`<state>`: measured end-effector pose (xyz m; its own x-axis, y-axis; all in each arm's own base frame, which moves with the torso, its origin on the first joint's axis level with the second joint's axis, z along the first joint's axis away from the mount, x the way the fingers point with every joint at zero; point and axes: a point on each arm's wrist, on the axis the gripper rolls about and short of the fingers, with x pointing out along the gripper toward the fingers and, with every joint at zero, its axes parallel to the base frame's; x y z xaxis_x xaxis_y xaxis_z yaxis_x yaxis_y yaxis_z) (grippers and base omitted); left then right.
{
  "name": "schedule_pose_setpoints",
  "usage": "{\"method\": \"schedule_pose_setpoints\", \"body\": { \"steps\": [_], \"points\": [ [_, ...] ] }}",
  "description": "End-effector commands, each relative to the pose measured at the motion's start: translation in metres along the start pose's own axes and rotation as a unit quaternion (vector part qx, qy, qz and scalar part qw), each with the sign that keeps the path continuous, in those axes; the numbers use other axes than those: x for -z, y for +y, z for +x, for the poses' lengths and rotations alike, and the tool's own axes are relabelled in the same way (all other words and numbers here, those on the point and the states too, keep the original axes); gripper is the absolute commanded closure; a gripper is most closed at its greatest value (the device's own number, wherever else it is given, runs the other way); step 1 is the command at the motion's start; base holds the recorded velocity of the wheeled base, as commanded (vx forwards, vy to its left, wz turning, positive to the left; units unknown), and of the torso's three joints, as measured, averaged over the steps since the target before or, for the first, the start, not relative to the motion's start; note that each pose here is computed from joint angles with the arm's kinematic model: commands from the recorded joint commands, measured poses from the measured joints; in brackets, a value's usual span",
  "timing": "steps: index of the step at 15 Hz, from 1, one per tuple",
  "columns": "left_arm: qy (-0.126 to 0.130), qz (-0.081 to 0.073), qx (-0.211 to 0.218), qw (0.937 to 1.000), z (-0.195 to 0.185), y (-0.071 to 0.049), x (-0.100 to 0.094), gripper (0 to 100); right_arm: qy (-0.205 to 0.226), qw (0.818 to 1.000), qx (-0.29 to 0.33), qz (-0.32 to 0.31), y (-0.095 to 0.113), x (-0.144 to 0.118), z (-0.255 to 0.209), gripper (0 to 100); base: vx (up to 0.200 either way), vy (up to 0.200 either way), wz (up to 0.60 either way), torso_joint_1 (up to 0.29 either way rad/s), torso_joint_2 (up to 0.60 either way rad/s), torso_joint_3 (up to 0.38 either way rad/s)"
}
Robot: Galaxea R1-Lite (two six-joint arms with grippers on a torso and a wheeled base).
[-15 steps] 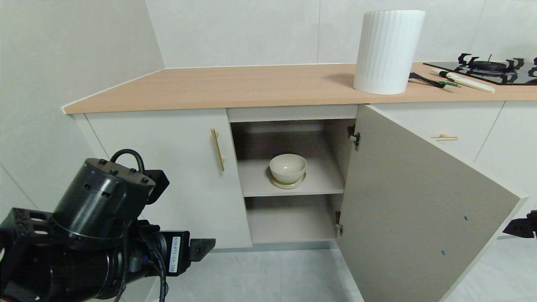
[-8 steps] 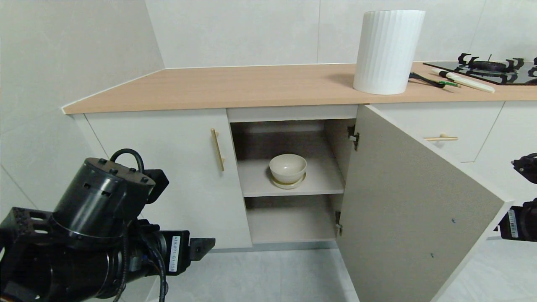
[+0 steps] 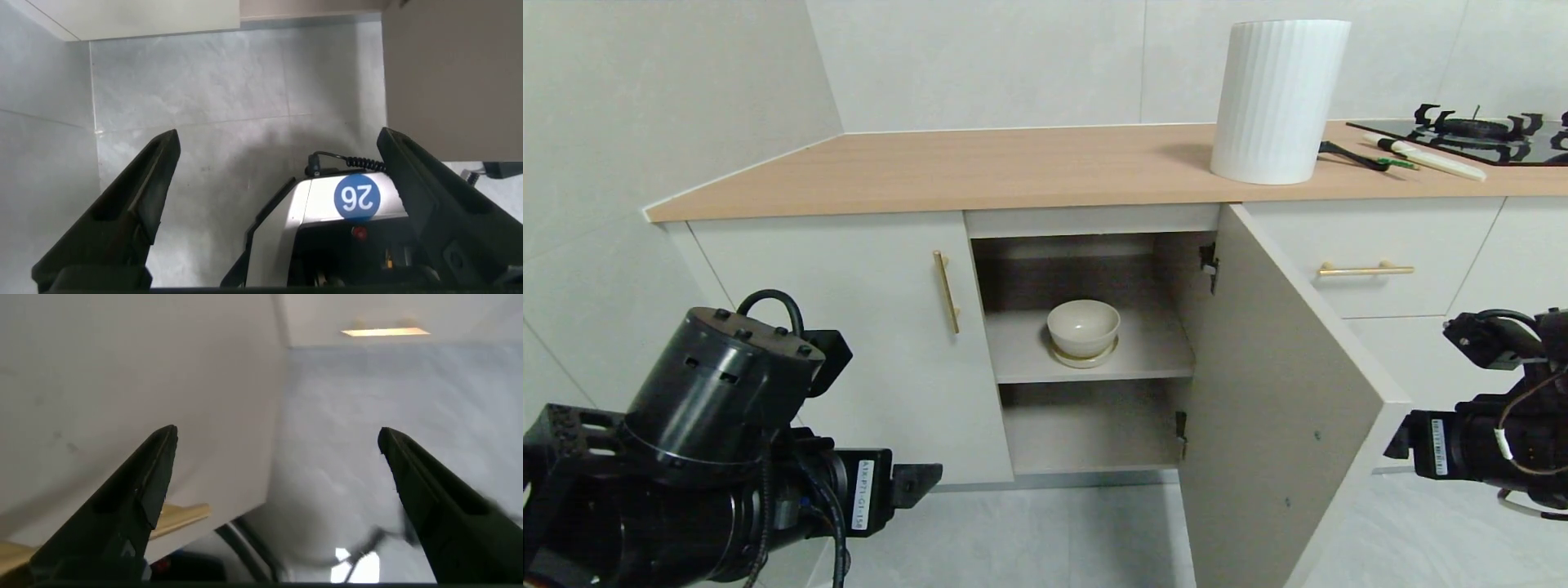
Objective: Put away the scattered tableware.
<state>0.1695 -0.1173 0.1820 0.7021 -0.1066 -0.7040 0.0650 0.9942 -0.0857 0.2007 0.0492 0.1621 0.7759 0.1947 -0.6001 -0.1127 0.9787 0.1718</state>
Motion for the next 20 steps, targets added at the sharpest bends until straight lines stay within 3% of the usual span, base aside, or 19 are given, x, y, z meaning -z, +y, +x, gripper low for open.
{"method": "schedule_pose_setpoints", "body": {
  "steps": [1, 14, 20],
  "points": [
    [-0.001, -0.001, 0.0, 1.0, 0.0, 0.0, 0.0, 0, 0.018, 1.0, -0.02, -0.013, 0.01, 0.013, 0.009, 0, 0.0, 0.0, 0.0, 0.0, 0.0, 0.0],
    [-0.006, -0.003, 0.0, 1.0, -0.002, 0.001, -0.001, 0, -0.04, 0.993, -0.109, 0.021, 0.058, 0.031, 0.074, 0, 0.0, 0.0, 0.0, 0.0, 0.0, 0.0],
    [-0.016, -0.005, -0.008, 0.9998, -0.004, 0.002, -0.003, 0, -0.049, 0.992, -0.112, 0.001, 0.076, 0.003, 0.107, 0, 0.0, 0.0, 0.0, 0.0, 0.0, 0.0]
  ]
}}
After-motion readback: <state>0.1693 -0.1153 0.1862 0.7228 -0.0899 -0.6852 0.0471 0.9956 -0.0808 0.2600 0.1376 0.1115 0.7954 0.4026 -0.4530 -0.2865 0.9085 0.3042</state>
